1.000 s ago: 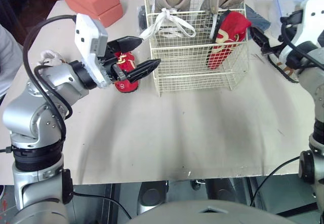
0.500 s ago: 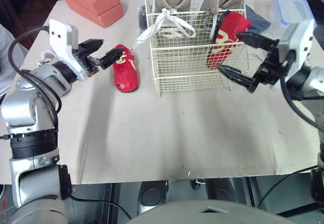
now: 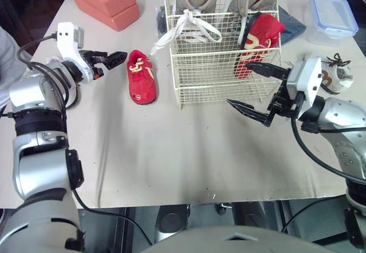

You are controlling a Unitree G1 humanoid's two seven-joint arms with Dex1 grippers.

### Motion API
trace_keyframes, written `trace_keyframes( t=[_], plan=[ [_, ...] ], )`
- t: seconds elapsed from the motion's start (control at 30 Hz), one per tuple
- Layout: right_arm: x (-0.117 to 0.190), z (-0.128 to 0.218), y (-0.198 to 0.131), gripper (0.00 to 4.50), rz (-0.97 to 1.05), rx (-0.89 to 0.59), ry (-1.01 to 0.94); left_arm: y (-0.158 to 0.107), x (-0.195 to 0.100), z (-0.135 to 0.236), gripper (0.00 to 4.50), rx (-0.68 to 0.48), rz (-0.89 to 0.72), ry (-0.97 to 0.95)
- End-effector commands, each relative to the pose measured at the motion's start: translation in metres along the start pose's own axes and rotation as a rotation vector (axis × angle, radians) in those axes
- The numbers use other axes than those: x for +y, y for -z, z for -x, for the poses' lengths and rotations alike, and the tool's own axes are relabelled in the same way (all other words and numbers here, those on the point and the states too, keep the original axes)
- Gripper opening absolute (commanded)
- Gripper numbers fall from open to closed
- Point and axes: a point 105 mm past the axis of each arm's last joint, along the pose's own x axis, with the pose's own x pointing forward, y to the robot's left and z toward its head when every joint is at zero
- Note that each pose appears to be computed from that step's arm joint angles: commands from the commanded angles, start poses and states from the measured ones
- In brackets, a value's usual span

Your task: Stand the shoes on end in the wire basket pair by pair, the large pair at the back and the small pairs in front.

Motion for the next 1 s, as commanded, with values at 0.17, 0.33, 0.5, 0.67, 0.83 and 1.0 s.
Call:
trace_keyframes(
  t=[0.17, 0.33, 0.5, 0.67, 0.83, 1.0],
  plan=[
    [0.003, 0.000, -0.009, 4.48, 0.048, -0.044, 0.020, -0.003, 0.001, -0.012, 4.50, 0.060, 0.031, -0.013],
    [0.004, 0.000, -0.007, 4.48, 0.045, -0.044, 0.037, -0.011, -0.012, -0.021, 4.50, 0.038, 0.050, 0.042],
    [0.004, -0.001, -0.006, 4.48, 0.044, -0.044, 0.047, -0.008, -0.012, -0.022, 4.50, 0.072, 0.051, 0.037],
    [0.003, 0.000, -0.007, 4.48, 0.050, -0.042, 0.051, 0.012, -0.006, -0.021, 4.50, 0.178, 0.020, -0.002],
    [0.003, -0.001, -0.007, 4.48, 0.050, -0.046, 0.050, 0.027, -0.006, -0.020, 4.50, 0.262, -0.014, 0.009],
    [0.004, -0.002, -0.008, 4.50, 0.048, -0.053, 0.044, 0.034, -0.004, -0.022, 2.95, 0.265, -0.010, -0.013]
  ],
)
